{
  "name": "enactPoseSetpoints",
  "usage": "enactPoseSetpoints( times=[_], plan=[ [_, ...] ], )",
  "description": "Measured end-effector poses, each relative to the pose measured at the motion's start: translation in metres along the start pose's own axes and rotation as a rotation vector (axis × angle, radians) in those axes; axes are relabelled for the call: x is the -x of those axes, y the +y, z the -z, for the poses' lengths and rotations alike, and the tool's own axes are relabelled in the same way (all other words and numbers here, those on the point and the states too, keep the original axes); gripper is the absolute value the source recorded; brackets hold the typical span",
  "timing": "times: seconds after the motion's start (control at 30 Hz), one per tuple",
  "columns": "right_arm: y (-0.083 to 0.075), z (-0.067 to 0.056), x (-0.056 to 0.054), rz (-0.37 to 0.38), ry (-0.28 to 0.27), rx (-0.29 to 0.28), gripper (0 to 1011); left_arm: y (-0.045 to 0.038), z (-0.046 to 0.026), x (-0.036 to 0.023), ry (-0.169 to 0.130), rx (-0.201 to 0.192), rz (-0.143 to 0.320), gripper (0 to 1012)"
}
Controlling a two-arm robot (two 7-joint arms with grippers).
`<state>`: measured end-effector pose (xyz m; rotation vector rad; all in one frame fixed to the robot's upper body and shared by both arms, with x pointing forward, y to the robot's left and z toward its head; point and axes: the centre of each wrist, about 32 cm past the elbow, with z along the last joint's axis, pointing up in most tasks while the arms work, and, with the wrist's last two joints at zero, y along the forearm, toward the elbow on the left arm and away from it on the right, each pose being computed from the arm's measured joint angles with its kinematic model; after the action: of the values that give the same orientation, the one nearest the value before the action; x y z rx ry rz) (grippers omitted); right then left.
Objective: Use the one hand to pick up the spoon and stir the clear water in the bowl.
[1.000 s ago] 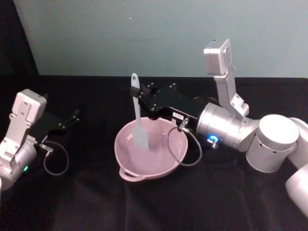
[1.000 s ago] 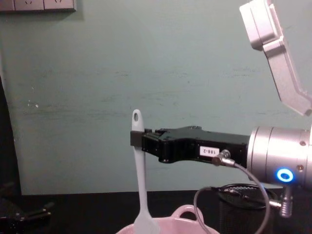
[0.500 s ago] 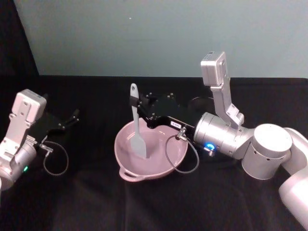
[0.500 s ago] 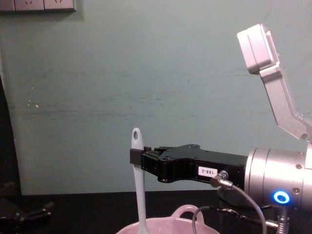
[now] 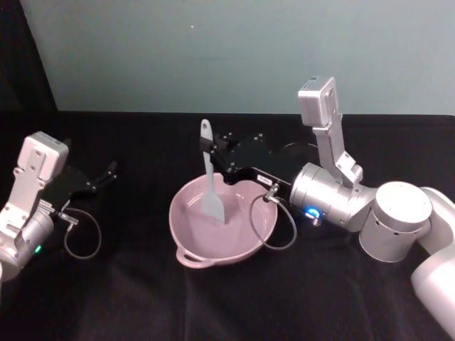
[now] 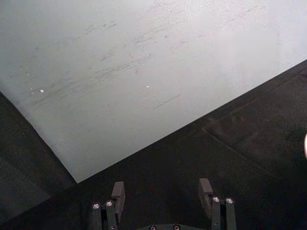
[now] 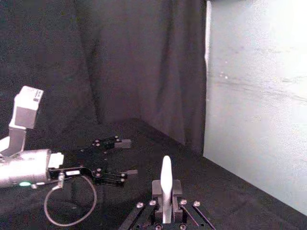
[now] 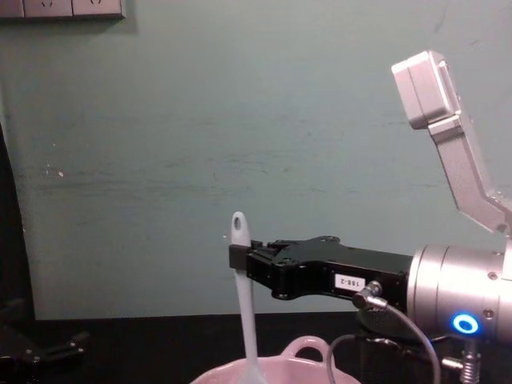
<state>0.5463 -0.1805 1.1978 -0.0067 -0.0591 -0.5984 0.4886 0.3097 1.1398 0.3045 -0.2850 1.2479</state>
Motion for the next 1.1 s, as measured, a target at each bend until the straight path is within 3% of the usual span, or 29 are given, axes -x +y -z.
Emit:
enactPoseSetpoints(
  times=[0.43,0.63,1.1],
  plan=[
    [-0.017,-0.005,-0.002,0.046,-0.031,0.028,112,0.0000,0.0000,0.0000,0.000,0.000,0.000,1011],
    [-0.024,-0.011,0.005,0.036,-0.036,0.029,111,0.0000,0.0000,0.0000,0.000,0.000,0.000,1011],
    [-0.012,-0.011,0.021,-0.034,0.002,-0.021,112,0.0000,0.0000,0.0000,0.000,0.000,0.000,1011]
  ],
)
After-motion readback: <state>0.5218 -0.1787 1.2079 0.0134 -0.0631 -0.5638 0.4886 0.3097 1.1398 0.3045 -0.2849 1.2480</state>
